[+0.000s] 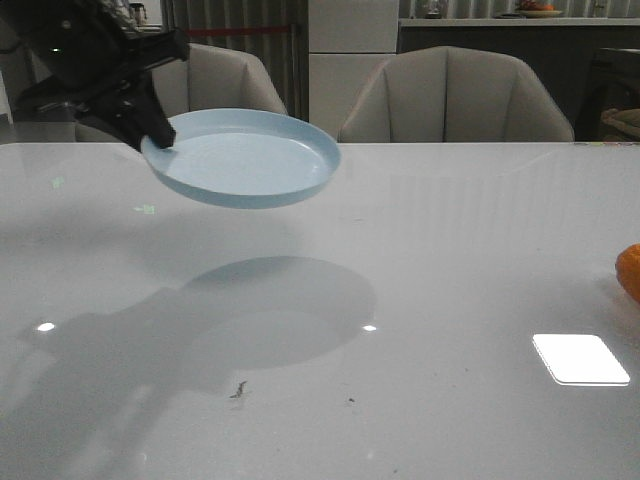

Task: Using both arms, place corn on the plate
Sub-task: 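Lower the left gripper to the light blue plate's rim and grip it, then slide the plate toward the table center and release it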

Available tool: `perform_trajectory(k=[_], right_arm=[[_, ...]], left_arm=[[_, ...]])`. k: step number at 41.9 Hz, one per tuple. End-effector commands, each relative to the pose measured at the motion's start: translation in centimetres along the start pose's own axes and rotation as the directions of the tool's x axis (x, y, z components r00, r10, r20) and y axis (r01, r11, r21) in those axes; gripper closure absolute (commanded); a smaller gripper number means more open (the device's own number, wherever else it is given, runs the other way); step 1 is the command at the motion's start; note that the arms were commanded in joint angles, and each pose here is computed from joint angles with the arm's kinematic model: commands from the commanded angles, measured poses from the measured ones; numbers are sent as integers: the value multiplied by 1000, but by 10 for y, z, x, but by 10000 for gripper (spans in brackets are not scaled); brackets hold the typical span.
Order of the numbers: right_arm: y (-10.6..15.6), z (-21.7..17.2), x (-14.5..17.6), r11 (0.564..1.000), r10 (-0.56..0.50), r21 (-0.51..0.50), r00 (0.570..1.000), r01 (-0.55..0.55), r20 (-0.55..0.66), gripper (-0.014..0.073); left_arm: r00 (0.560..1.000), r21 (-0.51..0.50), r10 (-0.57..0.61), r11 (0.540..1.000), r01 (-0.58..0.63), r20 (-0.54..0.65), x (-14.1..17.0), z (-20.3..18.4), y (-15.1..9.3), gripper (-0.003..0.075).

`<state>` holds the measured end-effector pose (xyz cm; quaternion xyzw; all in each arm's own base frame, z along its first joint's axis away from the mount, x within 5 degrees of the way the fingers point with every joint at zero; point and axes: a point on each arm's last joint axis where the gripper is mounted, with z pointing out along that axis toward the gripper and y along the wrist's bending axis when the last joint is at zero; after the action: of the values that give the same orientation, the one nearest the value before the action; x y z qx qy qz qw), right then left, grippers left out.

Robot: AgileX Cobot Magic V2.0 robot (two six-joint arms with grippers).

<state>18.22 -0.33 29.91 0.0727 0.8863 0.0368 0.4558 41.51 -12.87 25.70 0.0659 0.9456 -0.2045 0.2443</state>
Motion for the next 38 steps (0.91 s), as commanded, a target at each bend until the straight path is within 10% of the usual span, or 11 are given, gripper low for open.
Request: perform_trajectory(k=[1, 27, 38], right_arm=[[2, -7, -16, 1000, -1, -12, 994, 2, 107, 127], [2, -7, -16, 1000, -1, -12, 994, 2, 105, 127], [2, -7, -16, 1000, -1, -12, 995, 2, 104, 127]], left_arm=[[995, 71, 29, 997, -36, 92, -10, -24, -35, 627], [958, 125, 121, 988, -91, -259, 45, 61, -72, 613], [942, 62, 208, 978, -198, -264, 49, 70, -70, 318]])
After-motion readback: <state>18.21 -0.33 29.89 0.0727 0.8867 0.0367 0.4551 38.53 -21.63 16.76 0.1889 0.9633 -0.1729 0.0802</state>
